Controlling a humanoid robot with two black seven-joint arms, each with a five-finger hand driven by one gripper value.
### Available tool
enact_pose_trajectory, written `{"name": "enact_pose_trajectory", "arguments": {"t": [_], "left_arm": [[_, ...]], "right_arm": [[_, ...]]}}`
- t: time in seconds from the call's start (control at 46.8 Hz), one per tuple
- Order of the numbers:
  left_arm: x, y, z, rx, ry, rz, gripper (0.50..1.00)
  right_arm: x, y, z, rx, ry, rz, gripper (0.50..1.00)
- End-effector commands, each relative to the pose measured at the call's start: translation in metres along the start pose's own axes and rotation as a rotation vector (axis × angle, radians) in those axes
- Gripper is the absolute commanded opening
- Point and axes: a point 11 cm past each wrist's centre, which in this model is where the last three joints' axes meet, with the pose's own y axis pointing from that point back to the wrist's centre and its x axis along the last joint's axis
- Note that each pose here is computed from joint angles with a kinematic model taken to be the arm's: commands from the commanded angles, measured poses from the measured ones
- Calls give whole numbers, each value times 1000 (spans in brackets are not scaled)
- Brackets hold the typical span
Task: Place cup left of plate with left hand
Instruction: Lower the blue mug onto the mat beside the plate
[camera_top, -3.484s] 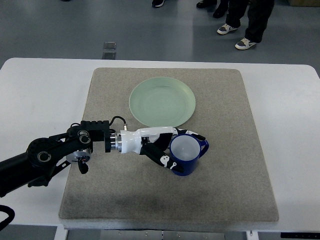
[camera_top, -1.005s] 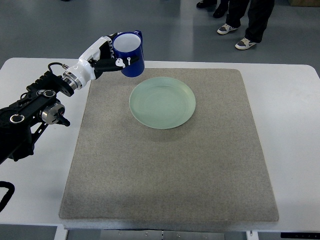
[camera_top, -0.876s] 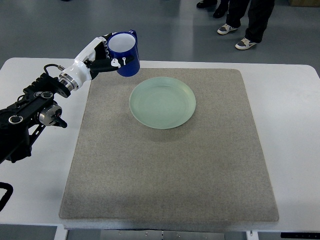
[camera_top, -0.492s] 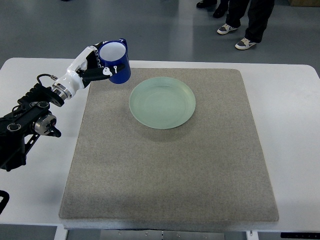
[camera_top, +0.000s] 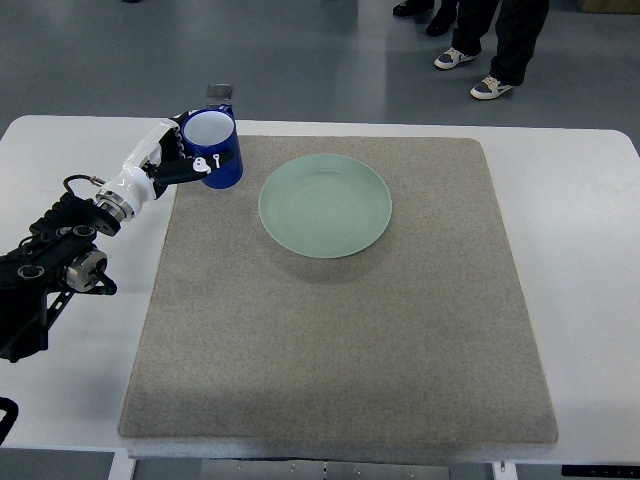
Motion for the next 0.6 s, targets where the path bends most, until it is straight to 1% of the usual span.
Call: {"name": "enact_pose_trajectory", "arguments": {"t": [0.0,0.214,0.342,0.385,0.427,0.47,0.534,0.577], "left_arm": [[-4,-1,-4,3,3,1,666],[-3,0,-10,19,-6,31,703],[-3,0,-11,19,-7,32,741],[-3,0,-11,19,-7,32,767],[-3,0,-11,19,-8,34,778],[-3,0,-10,19,-6,34,803],[-3,0,-10,19,-10,41,825],[-2,0,-10,19,-15,49,859]], "right_arm": [[0,0,1,-1,0,0,932],[0,0,1,-1,0,0,932],[0,0,1,-1,0,0,932],[0,0,1,-1,0,0,932],[0,0,1,-1,0,0,932],[0,0,1,-1,0,0,932],[0,0,1,-1,-2,0,932],[0,0,1,-1,0,0,932]]}}
